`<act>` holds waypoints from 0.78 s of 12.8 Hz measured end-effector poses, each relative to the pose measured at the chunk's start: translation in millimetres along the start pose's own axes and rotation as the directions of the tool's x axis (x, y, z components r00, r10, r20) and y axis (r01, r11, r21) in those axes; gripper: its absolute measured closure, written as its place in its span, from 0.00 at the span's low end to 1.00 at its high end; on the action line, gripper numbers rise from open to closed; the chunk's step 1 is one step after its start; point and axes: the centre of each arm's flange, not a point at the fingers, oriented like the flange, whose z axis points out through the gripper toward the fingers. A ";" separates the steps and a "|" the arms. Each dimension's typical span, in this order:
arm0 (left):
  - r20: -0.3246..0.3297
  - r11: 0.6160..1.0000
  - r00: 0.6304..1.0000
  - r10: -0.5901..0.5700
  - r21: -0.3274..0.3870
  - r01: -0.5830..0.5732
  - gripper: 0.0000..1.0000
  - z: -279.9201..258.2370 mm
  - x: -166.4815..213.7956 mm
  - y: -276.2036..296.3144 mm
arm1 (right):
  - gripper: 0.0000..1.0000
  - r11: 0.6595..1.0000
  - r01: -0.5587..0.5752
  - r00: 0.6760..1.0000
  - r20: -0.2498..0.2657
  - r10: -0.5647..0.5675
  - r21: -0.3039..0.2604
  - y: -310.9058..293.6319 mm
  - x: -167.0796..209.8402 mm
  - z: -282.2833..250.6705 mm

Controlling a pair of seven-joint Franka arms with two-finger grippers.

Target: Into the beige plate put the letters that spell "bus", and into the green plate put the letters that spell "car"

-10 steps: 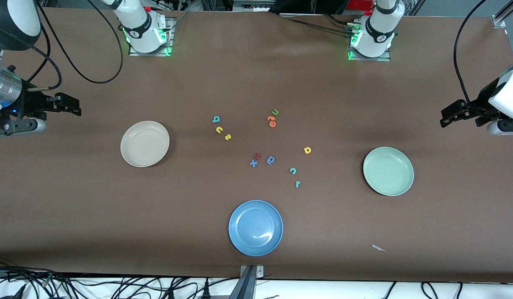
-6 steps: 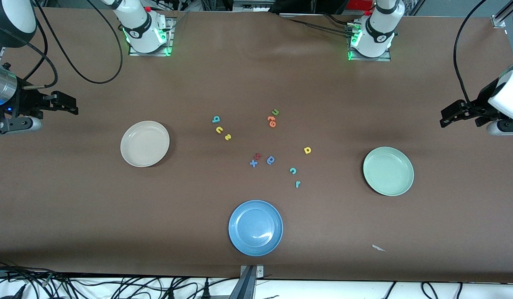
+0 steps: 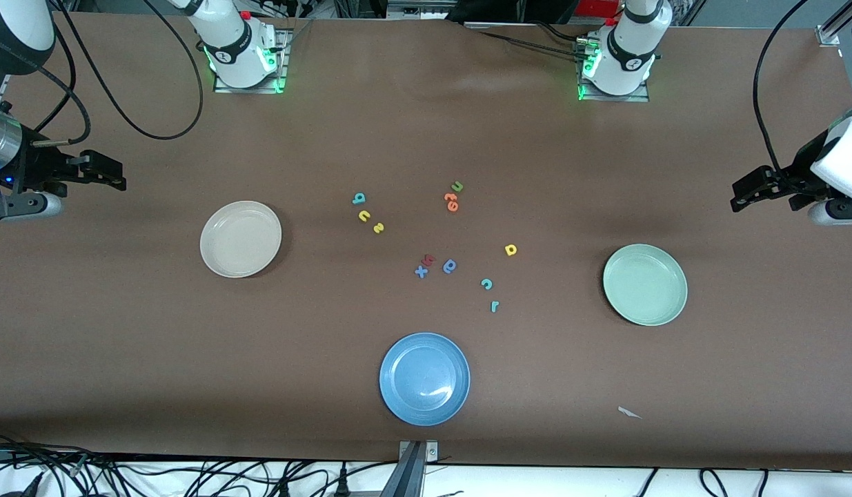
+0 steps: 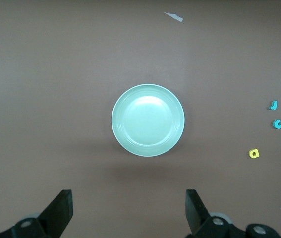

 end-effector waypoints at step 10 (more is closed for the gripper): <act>0.000 1.000 1.000 0.000 0.000 0.000 0.00 0.3 0.1 0.1 | 0.00 1.000 -0.005 1.000 -0.018 0.005 -0.002 -1.4 3.4 -1.7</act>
